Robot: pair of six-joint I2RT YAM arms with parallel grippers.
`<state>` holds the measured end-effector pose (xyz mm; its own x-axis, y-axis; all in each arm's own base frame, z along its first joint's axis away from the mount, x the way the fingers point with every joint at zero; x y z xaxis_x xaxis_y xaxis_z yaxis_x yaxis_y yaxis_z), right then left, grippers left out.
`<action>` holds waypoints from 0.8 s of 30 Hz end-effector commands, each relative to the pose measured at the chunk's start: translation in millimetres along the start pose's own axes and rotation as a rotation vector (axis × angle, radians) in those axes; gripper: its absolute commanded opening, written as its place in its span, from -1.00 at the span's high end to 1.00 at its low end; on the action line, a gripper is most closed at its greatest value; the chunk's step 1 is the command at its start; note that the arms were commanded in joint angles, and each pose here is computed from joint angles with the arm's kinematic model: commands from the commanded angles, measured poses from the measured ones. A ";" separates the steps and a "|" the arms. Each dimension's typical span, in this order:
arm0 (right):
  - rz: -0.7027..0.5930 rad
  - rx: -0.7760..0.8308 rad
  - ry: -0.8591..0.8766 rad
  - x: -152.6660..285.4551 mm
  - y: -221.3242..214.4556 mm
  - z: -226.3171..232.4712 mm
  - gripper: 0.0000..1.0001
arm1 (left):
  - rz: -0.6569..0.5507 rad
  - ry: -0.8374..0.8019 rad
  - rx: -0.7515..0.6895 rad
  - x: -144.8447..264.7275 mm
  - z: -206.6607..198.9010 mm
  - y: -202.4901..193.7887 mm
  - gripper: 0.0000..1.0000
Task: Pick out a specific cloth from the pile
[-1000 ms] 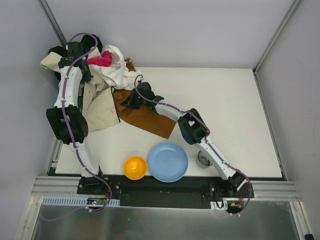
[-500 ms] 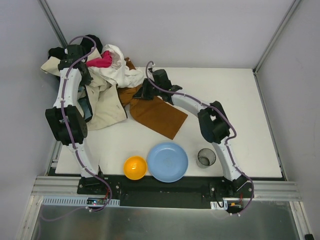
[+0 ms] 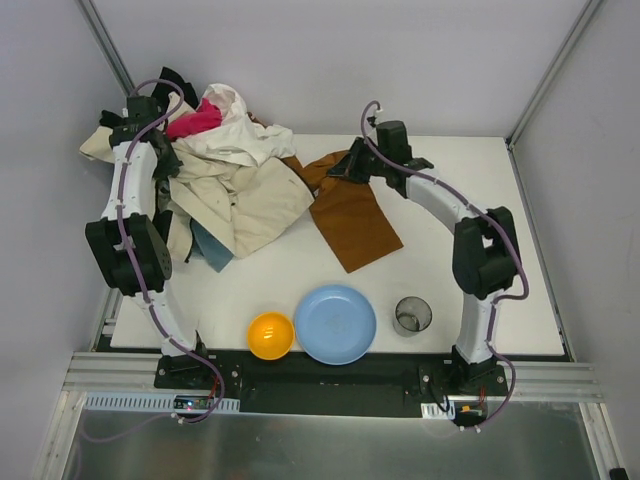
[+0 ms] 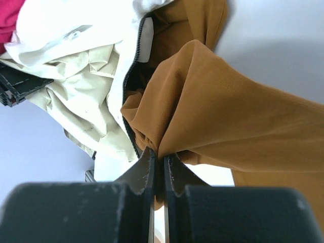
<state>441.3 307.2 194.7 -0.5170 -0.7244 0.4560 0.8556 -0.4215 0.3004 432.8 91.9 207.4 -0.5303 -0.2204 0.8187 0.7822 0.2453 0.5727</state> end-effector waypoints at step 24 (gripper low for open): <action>-0.094 0.058 -0.061 59.3 31.1 -41.9 0.99 | -0.162 -0.218 -0.278 97.0 -97.6 -38.1 -0.98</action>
<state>434.5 228.8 190.6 -0.5858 -0.6308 0.5089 0.8103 -0.4678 0.3529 396.2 9.2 239.9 -0.6213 -0.0609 0.7812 0.7783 0.0671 0.6243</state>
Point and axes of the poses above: each gripper's point midway between its finger pads, its own x axis back along the fingers, its own z axis along the line the jaws close on, y = z × x, the point moved 3 cm from there along x, back along the fingers, and after that the axes turned 11 degrees about -x, right-handed, at the moved point
